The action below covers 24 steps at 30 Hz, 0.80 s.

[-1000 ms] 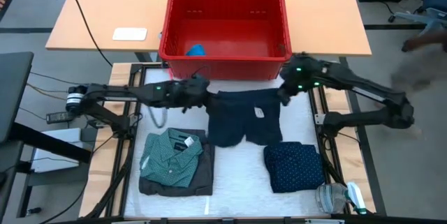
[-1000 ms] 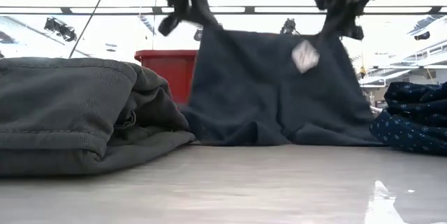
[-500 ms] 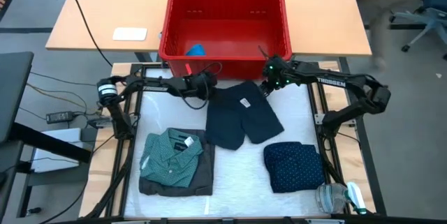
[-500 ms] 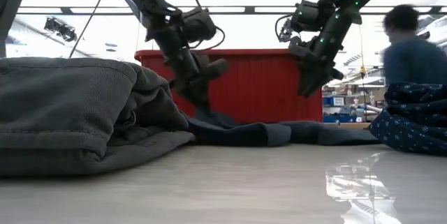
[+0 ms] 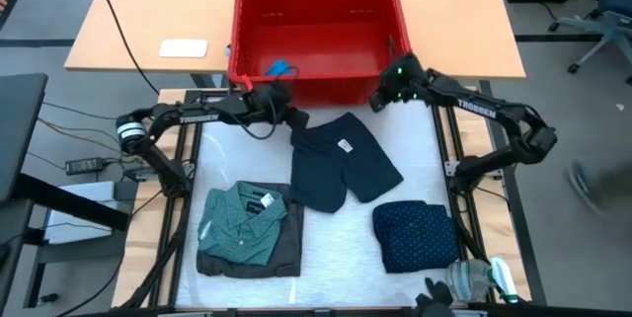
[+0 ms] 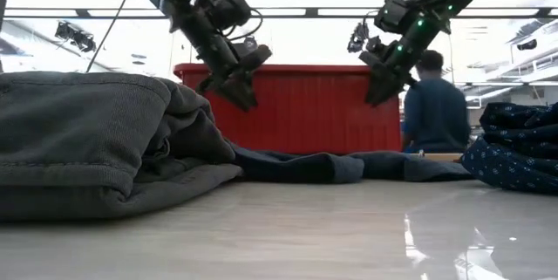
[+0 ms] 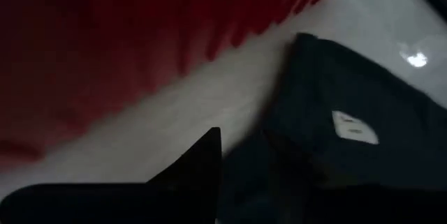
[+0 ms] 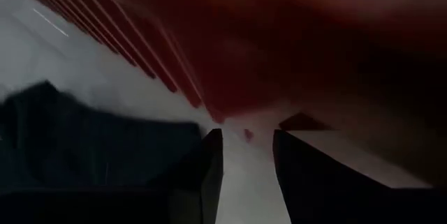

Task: Fold laundry
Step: Fold the dark blue shorts

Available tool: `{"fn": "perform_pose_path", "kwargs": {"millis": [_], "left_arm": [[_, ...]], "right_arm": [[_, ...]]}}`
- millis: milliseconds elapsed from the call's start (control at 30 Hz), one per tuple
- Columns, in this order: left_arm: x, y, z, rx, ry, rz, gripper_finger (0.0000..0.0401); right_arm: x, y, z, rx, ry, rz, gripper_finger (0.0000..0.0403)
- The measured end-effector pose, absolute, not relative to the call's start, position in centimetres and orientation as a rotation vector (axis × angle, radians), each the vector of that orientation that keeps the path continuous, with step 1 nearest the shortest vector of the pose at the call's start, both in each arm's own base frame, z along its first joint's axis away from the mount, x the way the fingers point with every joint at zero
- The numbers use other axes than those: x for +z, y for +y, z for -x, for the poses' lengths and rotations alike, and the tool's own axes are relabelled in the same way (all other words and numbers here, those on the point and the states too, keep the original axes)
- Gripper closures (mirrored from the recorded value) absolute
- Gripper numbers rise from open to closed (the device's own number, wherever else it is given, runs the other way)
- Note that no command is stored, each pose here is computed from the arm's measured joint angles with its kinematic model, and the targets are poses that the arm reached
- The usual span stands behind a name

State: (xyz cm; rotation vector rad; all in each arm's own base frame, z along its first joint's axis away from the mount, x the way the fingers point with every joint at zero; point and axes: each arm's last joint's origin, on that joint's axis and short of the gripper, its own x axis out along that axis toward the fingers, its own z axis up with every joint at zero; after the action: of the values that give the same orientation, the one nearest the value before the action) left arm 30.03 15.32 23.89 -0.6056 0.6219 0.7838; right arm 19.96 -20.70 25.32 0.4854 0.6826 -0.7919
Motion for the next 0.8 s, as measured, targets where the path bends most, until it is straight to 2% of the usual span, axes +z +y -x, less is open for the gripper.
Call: {"fn": "perform_pose_path", "kwargs": {"millis": [100, 200, 367, 533, 633, 800], "left_arm": [[24.5, 15.6, -28.8, 0.765, 0.676, 0.570, 0.0295], [25.4, 14.9, -28.0, 0.642, 0.768, 0.405, 0.0295], [26.2, 12.4, -28.1, 0.207, 0.846, 0.056, 0.0296], [25.4, 11.6, -29.1, 0.029, 0.874, -0.195, 0.0296], [23.9, 11.9, -29.6, -0.030, 0.925, -0.254, 0.0296], [21.5, 12.4, -30.4, -0.038, 1.004, -0.188, 0.0296]], "right_arm": [[25.3, -21.3, -19.6, -0.714, 0.666, -0.603, 0.0270], [25.2, -20.0, -20.7, -0.593, 0.684, -0.648, 0.0275], [24.9, -15.1, -24.1, -0.412, 0.783, -0.551, 0.0294], [24.9, -7.4, -28.1, -0.311, 0.806, -0.346, 0.0298], [24.5, -3.0, -30.1, -0.293, 0.755, -0.274, 0.0294], [22.3, 3.1, -33.2, -0.177, 0.663, -0.298, 0.0276]]}}
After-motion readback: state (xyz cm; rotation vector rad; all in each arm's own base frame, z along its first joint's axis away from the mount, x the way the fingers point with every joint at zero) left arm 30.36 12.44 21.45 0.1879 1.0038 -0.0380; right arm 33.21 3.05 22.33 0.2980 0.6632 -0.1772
